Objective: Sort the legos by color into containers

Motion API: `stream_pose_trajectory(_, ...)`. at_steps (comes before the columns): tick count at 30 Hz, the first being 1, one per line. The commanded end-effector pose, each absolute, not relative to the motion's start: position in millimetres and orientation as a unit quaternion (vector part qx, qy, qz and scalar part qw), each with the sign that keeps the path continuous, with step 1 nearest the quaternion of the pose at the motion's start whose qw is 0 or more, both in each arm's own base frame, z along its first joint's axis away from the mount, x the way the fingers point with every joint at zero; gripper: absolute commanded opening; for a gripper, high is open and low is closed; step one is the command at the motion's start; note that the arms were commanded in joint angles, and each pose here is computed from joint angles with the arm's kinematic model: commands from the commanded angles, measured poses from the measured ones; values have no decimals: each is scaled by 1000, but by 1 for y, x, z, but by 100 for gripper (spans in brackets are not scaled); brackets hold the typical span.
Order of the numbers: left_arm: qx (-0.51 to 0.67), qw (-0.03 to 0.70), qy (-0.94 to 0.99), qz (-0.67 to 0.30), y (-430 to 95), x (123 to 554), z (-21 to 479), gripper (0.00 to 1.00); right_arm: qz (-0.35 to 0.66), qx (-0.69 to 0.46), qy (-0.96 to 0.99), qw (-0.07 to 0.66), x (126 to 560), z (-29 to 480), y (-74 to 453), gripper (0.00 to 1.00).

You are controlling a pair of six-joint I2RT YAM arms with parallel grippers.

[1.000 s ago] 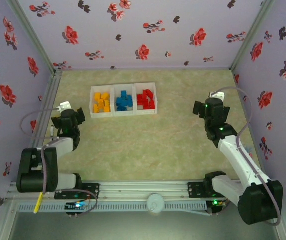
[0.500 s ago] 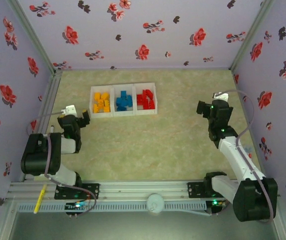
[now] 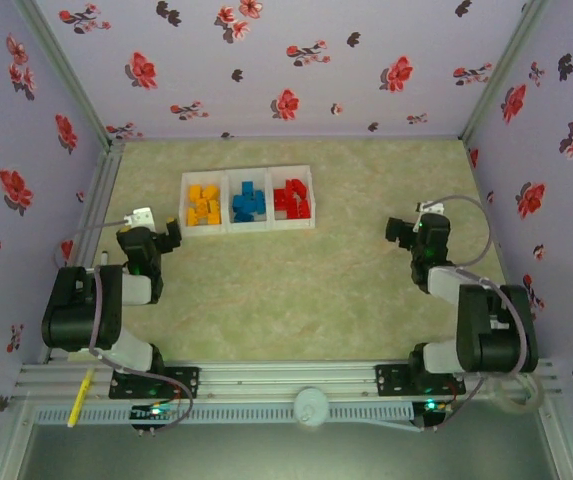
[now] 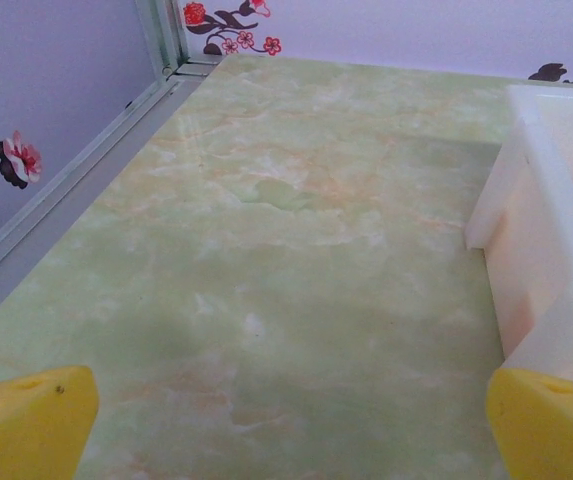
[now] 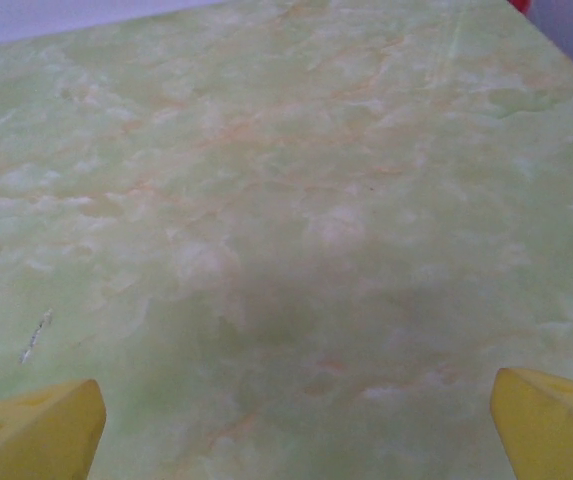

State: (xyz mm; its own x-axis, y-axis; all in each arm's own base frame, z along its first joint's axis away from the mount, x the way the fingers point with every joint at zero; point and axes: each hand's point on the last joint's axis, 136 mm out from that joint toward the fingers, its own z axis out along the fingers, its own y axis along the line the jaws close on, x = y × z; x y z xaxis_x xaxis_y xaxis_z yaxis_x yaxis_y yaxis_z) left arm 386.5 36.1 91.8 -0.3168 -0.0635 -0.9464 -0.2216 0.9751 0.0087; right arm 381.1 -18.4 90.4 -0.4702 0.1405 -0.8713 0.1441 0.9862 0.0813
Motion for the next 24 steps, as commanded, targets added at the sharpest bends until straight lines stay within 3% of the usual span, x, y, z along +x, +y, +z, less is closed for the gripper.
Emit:
stream_pose_trajectory(1,-80,583,805,73,37,391,97,100,38,79,821,564,395,107,-19,100)
stream_pose_trajectory(7,-81,583,805,73,38,391,97,100,62,58,825,559,397,93,-13,100)
stream_pose_trajectory(9,-80,583,805,73,37,391,97,100,57,44,806,587,401,90,-6,100)
stream_pose_trajectory(11,-79,582,806,73,37,391,97,100,54,47,831,551,398,84,-8,99)
stream_pose_trajectory(13,-80,582,806,73,37,391,97,100,55,46,813,578,400,87,-7,99)
stream_pose_trajectory(24,-78,582,806,74,37,392,97,100,28,58,822,565,398,87,-12,99)
